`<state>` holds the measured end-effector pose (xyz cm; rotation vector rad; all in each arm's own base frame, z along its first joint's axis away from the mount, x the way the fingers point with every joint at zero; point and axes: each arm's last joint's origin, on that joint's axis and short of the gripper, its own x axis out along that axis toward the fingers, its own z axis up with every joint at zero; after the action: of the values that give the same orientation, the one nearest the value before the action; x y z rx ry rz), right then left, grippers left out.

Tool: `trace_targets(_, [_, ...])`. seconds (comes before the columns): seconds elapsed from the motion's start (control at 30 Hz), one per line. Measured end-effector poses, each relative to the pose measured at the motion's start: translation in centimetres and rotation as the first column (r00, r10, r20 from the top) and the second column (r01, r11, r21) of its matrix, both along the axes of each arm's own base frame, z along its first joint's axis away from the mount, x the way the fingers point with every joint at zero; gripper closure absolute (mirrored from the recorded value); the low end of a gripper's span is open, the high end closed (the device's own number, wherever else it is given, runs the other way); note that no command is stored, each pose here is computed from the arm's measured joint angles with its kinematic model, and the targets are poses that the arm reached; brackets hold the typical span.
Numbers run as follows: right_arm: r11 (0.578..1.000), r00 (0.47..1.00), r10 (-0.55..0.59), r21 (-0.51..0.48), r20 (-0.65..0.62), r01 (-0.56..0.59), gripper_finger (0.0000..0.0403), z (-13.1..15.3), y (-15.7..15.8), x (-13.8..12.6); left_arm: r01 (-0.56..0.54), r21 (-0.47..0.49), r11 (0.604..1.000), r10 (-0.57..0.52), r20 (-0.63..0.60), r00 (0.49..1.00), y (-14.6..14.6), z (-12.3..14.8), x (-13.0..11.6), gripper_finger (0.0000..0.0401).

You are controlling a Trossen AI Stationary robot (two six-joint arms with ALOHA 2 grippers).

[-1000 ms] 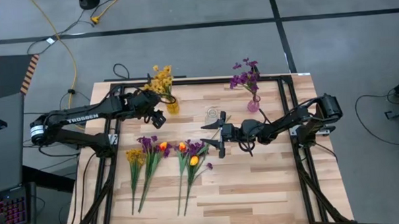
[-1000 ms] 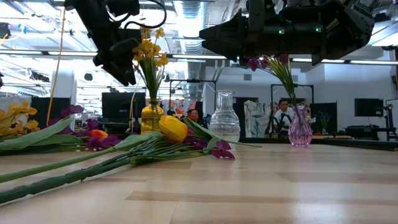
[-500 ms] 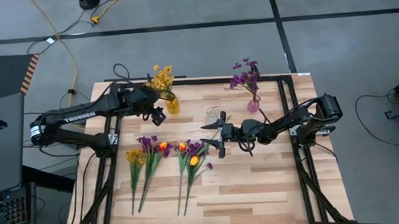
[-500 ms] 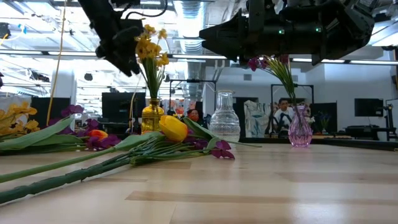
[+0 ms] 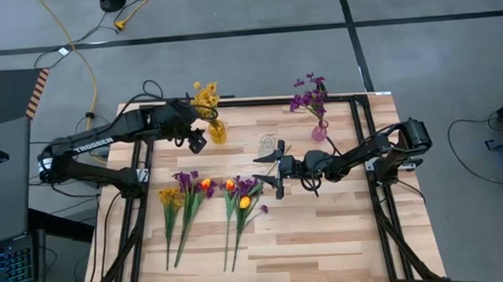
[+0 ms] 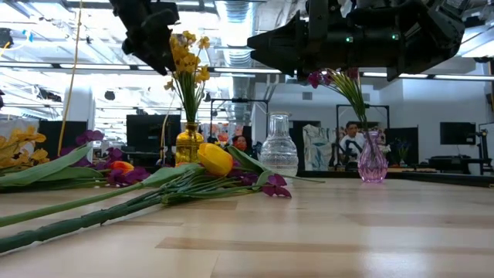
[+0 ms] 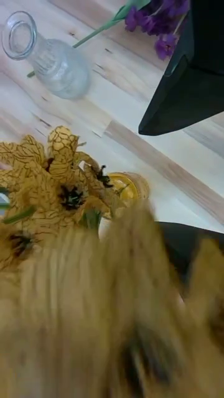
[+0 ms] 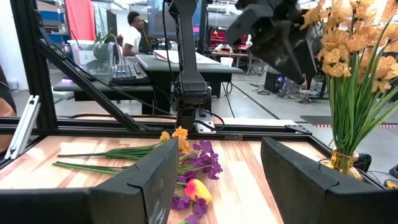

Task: Sort flowers into vase by color
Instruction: Put the yellow flowers into the yellow vase

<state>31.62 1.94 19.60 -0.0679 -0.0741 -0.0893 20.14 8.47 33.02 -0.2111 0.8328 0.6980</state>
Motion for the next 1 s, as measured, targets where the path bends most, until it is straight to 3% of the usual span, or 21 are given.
trace_targets(0.67, [1.000,1.000,0.000,0.000,0.001,0.000,0.0148,0.0,0.0,0.0,0.022,-0.037,0.999,-0.025,-0.096,0.995,-1.3,2.7,-1.5,0.0173])
trace_targets(1.0, [1.000,1.000,0.000,0.000,0.001,0.000,0.0148,0.0,0.0,0.0,-0.053,-0.131,0.990,0.030,-0.175,0.984,-2.8,3.6,-3.0,0.0173])
